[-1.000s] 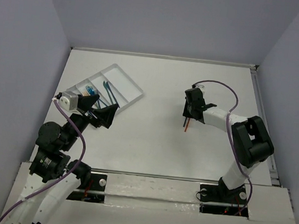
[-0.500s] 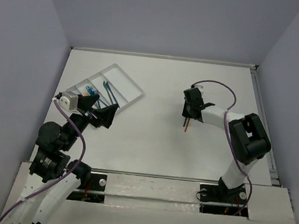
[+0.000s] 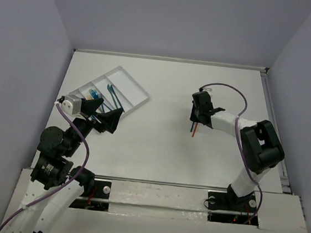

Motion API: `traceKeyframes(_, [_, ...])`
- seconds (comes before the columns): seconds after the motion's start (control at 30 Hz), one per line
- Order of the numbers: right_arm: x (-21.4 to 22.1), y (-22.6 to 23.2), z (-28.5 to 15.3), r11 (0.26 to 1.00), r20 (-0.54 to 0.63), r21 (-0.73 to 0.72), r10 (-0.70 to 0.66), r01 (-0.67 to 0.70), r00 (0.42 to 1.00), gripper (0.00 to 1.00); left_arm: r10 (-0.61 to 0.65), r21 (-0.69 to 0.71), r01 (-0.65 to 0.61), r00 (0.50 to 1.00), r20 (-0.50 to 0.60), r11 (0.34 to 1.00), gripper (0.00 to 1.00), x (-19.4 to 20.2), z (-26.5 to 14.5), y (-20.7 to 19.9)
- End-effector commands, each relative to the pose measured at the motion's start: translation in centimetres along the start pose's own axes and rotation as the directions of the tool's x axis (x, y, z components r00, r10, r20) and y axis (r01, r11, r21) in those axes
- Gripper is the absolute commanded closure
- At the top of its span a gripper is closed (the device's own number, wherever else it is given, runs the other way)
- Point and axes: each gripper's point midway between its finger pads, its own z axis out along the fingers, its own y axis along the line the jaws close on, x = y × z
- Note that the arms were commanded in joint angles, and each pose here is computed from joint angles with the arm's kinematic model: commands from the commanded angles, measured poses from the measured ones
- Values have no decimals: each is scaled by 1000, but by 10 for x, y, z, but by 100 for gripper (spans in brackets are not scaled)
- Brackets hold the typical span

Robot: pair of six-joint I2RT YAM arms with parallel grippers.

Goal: Sort the eating utensils into containers

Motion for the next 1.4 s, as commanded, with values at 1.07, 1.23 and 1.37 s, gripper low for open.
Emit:
traceKeyframes(1.07, [-79, 141, -38, 892, 219, -432, -44, 137, 975, 100, 11, 32, -14, 997, 73, 999, 1, -25, -1, -10])
traceKeyframes(1.23, [-99, 235, -41, 769, 295, -585, -97, 260, 951, 100, 13, 30, -15, 997, 74, 999, 1, -25, -1, -10])
traceKeyframes(1.37, [-112, 287, -32, 692, 325, -657, -98, 300, 940, 100, 13, 26, -15, 997, 75, 1000, 1, -26, -1, -9])
